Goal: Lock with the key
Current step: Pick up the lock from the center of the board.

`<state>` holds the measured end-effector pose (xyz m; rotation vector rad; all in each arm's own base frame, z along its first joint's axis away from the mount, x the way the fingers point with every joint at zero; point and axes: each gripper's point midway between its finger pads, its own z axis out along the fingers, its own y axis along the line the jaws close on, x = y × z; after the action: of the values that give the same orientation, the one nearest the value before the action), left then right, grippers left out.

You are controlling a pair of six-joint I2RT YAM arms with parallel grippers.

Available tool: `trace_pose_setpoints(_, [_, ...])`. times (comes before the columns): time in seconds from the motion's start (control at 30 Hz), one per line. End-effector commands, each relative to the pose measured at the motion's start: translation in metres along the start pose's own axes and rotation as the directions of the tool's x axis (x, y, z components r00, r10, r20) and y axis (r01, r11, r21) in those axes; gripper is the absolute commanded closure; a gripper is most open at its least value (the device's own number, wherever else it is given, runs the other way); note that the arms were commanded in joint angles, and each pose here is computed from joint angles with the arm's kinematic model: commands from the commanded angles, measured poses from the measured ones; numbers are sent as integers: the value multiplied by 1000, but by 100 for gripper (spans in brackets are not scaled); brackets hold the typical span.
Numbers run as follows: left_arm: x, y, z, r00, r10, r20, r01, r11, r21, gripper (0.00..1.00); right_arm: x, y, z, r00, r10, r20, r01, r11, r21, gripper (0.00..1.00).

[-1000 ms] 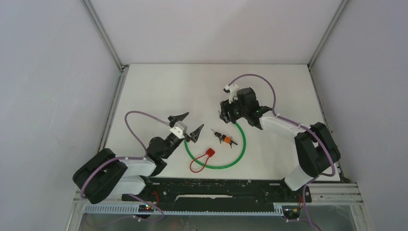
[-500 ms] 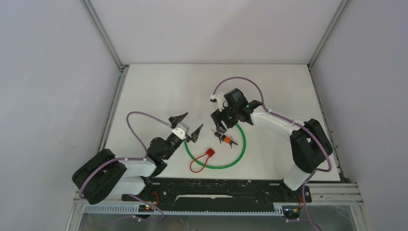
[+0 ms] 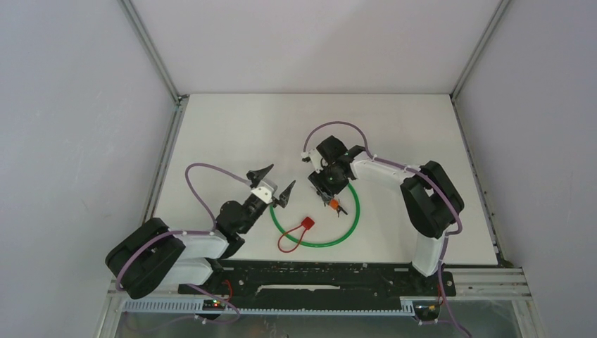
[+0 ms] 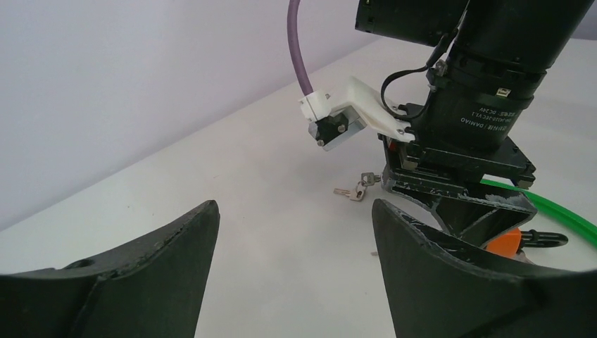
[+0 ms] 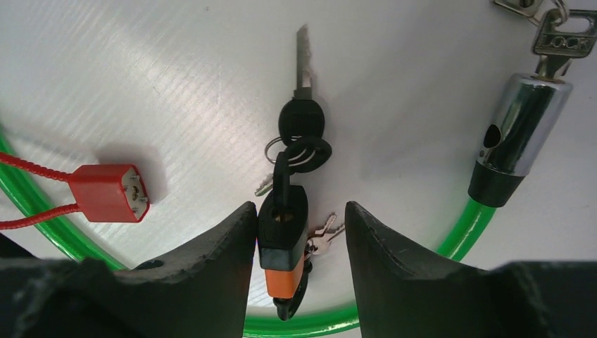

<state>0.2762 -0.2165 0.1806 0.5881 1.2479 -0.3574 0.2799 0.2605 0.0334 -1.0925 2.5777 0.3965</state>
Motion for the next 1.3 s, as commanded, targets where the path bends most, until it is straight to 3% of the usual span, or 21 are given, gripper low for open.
trace_pose_setpoints(0.0, [-14,8,10,999,33,26,-32,999,-37,18,-6,2,3,998,-57,-30,58,998,21,49])
trace_pose_setpoints(0.13, [-12,8,9,999,36,18,-35,999,-42,18,-4,5,8,996,-73,-53,74,997,24,55])
trace_pose_setpoints(0.23, [-20,11,11,998,35,48,-32,998,-57,18,-4,8,9,996,-74,-54,75,997,4,70])
trace_pose_setpoints(0.47, [-10,15,9,999,42,3,-42,996,-80,20,-10,5,7,997,-67,-32,68,997,30,97])
trace_pose_setpoints(0.7, [-8,47,-3,994,93,-58,-106,953,-283,25,-47,44,3,971,-111,212,137,984,-112,100])
trace_pose_setpoints(0.93, [-11,60,-13,993,100,-60,-115,924,-365,26,-59,68,21,935,-248,255,259,966,-10,91])
trace_pose_setpoints(1.1, [-10,60,-12,992,106,-65,-122,924,-364,26,-60,62,20,932,-248,265,249,968,30,54])
trace_pose_setpoints(1.27, [-9,59,-11,992,108,-72,-126,925,-359,26,-51,57,19,937,-261,234,263,965,22,42])
